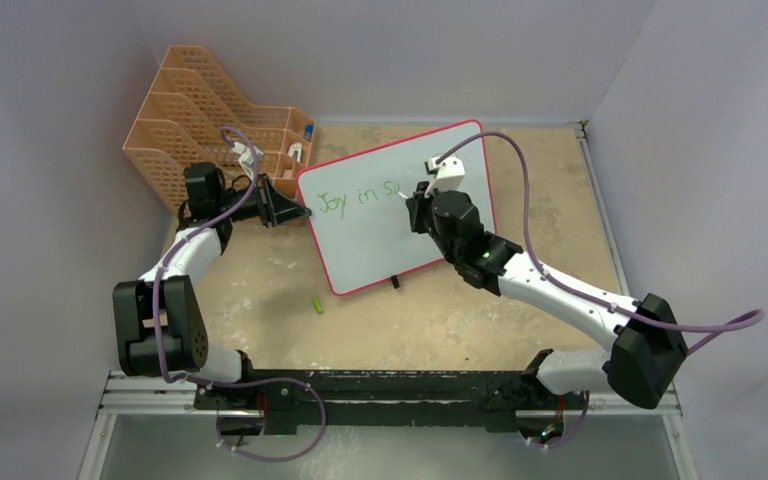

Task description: Write a sentence on the whiteboard

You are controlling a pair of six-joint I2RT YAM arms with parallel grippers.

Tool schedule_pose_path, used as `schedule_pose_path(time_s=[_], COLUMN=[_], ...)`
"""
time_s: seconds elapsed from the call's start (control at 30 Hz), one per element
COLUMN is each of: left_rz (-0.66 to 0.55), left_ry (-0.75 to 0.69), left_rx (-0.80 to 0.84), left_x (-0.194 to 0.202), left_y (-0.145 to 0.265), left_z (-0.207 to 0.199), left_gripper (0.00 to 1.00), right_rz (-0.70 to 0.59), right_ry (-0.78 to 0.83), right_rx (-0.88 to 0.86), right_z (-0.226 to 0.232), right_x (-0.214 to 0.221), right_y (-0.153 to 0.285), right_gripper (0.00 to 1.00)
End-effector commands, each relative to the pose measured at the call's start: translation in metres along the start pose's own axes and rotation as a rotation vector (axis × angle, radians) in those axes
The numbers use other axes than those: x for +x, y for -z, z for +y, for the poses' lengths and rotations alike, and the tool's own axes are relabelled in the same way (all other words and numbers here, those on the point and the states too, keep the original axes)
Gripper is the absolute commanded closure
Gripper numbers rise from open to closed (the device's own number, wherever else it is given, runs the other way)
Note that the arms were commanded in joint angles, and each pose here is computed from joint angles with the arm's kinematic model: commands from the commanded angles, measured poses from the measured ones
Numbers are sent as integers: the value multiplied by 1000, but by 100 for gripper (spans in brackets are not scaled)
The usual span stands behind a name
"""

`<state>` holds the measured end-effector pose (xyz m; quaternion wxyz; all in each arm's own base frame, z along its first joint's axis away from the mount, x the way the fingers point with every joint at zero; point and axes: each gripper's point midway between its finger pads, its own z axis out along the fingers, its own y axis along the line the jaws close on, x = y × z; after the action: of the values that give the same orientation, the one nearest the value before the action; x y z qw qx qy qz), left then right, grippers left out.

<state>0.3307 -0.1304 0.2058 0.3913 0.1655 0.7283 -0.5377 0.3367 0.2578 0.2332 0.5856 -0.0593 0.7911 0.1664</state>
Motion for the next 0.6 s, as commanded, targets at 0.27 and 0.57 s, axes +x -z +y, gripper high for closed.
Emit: schedule_pose_path(time_s=[0.27,0.57], left_rz=[-10,-9], left_ry=[-79,-80], left_rx=[16,16], left_x=[-13,-13], left_y=[-2,-2], left_z=[-12,-12], left_gripper=[100,100], right_rz=[17,-73], right_ry=[-7,-25], right_rx=[9,0], right_z=[-5,-2], right_x=[3,-30], right_y=[5,11], right_gripper=[100,100])
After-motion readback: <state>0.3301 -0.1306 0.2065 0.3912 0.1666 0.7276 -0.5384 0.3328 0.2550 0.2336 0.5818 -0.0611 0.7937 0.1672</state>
